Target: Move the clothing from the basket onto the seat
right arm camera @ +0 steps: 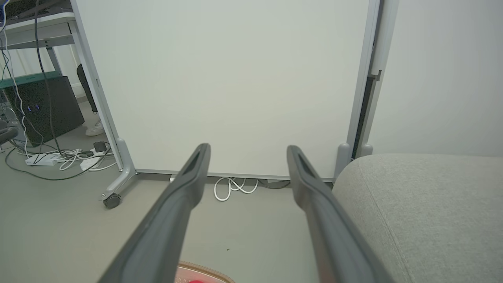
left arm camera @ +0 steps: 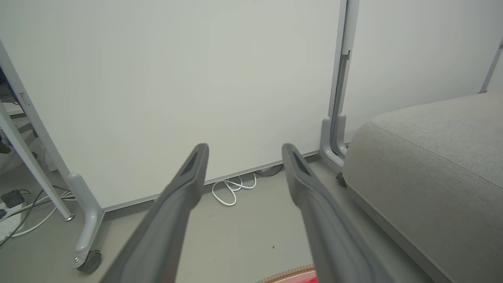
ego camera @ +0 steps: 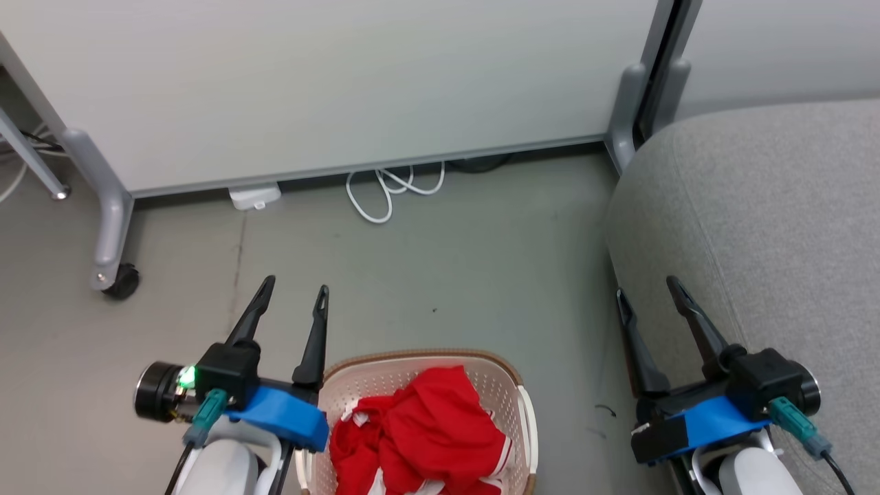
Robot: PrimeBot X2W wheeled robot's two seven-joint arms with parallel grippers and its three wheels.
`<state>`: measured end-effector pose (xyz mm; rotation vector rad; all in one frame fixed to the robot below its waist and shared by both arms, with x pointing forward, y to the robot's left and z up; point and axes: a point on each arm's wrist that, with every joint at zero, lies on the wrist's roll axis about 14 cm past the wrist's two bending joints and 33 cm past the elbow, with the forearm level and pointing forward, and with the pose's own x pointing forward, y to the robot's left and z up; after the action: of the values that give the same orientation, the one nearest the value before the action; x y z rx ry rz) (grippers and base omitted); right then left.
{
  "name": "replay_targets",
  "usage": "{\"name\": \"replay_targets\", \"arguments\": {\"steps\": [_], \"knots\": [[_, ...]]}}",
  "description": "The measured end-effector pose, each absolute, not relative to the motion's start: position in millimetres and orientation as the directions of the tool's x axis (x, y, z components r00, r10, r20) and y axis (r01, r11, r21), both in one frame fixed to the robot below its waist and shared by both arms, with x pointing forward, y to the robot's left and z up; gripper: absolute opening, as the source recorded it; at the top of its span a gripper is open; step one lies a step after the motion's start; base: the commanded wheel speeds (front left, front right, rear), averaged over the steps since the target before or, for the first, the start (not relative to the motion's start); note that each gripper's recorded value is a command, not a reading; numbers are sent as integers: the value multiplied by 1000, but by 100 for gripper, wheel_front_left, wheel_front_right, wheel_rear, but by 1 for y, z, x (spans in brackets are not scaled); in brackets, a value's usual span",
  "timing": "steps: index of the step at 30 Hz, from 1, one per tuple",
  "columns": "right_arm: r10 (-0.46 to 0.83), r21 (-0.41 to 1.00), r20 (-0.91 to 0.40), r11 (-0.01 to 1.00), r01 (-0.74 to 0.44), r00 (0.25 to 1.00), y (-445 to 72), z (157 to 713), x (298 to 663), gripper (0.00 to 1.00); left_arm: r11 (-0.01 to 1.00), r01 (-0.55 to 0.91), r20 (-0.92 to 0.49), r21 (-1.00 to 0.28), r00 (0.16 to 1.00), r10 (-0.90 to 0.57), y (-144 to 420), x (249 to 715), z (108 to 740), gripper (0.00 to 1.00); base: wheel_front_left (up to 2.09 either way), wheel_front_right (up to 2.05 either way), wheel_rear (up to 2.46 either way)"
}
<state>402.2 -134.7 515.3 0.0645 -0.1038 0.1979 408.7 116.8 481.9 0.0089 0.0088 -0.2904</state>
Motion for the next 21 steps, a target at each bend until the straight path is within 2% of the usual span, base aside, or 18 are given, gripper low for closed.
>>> {"name": "replay_targets", "arguments": {"steps": [9,21], "knots": [[176,40,88,983,-180,980,-143,504,426,100,866,497,-188,60,857,-479,72,430,426,100,0,0,0],[164,22,29,986,-165,986,-151,470,463,100,738,675,-456,7,659,-598,37,432,322,100,0,0,0]]}}
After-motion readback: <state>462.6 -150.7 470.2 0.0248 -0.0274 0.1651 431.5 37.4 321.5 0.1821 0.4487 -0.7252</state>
